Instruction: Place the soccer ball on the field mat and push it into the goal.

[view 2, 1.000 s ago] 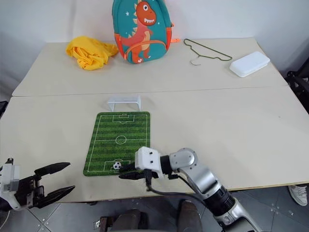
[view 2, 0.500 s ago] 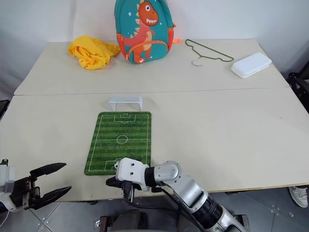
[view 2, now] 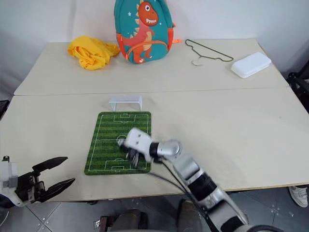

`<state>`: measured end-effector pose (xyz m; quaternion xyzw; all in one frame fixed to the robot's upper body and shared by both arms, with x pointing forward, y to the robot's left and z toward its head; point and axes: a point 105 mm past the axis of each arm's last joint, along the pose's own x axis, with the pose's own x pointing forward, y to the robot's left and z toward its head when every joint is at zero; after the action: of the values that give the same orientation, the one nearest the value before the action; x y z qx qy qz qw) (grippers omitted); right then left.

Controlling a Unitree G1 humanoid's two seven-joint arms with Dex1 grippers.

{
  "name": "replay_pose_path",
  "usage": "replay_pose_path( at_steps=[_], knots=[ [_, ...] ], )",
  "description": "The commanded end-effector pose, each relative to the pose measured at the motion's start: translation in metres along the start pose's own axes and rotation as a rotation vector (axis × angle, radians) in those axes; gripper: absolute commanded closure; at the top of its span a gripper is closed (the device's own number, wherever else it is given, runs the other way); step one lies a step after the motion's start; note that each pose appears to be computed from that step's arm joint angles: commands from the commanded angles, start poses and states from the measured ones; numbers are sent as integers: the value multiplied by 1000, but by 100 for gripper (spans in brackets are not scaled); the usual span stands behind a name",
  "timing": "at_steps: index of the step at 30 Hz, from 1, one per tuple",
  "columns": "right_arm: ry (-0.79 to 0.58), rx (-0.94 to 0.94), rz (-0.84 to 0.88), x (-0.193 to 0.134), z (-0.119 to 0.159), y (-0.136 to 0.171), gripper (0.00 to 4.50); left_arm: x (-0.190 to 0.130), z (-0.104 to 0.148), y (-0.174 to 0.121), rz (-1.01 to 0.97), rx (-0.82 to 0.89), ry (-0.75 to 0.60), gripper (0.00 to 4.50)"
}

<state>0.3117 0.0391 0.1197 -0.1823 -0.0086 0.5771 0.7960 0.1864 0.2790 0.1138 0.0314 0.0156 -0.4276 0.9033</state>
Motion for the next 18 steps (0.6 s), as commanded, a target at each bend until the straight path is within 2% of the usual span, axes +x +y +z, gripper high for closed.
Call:
replay_pose_path(
  at_steps=[1, 4, 9, 14, 18],
  knots=[
    [-21, 2, -92, -8, 2, -16, 446, 9, 11, 3, 32, 23, -62, 0],
    [-29, 25, -142, -18, 1, -21, 446, 18, 19, 11, 86, 27, -119, 0],
    [-125, 33, -85, -51, 8, 2, 446, 34, 31, 23, 158, 33, -168, 0],
    [-184, -51, -109, -114, -1, 7, 446, 44, 32, 37, 244, 81, -131, 0],
    [-149, -41, -123, -164, -21, 6, 446, 46, 27, 46, 283, 118, -55, 0]
  ],
)
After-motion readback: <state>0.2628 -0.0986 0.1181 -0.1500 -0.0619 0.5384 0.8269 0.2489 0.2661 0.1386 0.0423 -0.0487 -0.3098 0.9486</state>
